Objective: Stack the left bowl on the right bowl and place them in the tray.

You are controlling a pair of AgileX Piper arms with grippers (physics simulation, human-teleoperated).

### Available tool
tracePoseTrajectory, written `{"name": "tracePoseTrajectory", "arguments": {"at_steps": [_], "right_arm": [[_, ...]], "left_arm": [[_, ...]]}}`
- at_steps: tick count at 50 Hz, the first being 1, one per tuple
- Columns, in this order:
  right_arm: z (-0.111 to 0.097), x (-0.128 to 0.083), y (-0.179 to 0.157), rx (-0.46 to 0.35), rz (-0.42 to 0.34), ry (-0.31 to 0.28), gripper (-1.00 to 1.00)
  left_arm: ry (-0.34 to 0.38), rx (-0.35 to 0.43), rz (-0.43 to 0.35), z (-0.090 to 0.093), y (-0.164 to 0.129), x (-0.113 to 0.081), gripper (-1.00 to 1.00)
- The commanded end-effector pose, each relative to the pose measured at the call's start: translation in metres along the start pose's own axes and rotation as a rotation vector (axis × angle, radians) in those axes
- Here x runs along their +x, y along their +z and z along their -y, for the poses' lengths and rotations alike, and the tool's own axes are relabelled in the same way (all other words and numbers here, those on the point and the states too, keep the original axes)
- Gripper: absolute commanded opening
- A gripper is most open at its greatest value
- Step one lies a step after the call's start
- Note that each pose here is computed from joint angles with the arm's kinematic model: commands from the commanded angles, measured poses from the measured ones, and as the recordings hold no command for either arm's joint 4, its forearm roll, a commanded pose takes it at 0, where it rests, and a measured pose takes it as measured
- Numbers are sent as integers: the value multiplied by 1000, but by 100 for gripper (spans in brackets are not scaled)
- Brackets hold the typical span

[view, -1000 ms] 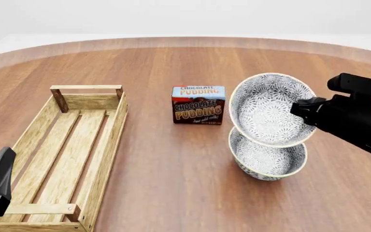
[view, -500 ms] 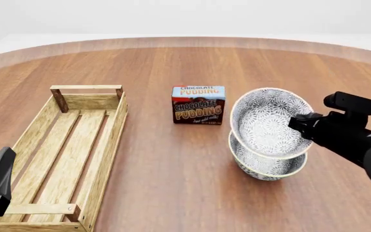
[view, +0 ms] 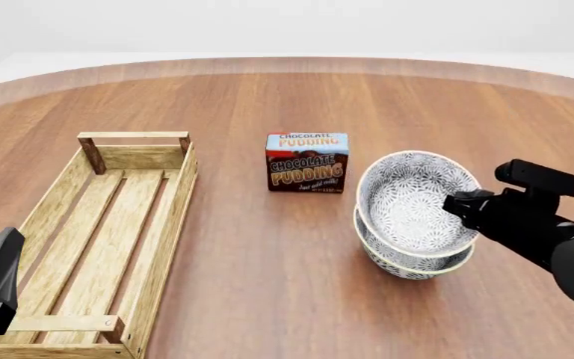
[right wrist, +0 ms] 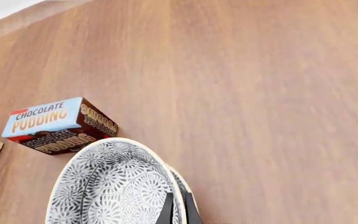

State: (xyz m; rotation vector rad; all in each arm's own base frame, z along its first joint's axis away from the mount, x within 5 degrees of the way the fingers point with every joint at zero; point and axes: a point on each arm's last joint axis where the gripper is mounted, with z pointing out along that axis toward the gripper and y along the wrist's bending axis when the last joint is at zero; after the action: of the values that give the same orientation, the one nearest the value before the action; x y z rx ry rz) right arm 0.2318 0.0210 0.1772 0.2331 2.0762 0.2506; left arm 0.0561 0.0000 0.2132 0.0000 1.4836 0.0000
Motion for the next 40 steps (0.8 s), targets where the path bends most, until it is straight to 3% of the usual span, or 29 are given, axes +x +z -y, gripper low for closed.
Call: {"name": "tracePoseTrajectory", "arguments": {"at_steps": [1, 12, 13, 35, 40], "right_arm": [[3, 4, 3, 9, -4, 20, -100], [-4, 7, -1, -19, -7, -18, -100], [-4, 7, -1, -17, -8, -20, 100], [-3, 4, -6, -16, 4, -30, 100], [-5, -15, -26, -11, 51, -40, 100]], "left_arm": [[0, 0, 0, 0, 0, 0, 100], [0, 0, 0, 0, 0, 0, 100], [0, 0, 0, 0, 0, 0, 100], [0, 0, 0, 0, 0, 0, 100], [0, 0, 0, 0, 0, 0, 100]]}}
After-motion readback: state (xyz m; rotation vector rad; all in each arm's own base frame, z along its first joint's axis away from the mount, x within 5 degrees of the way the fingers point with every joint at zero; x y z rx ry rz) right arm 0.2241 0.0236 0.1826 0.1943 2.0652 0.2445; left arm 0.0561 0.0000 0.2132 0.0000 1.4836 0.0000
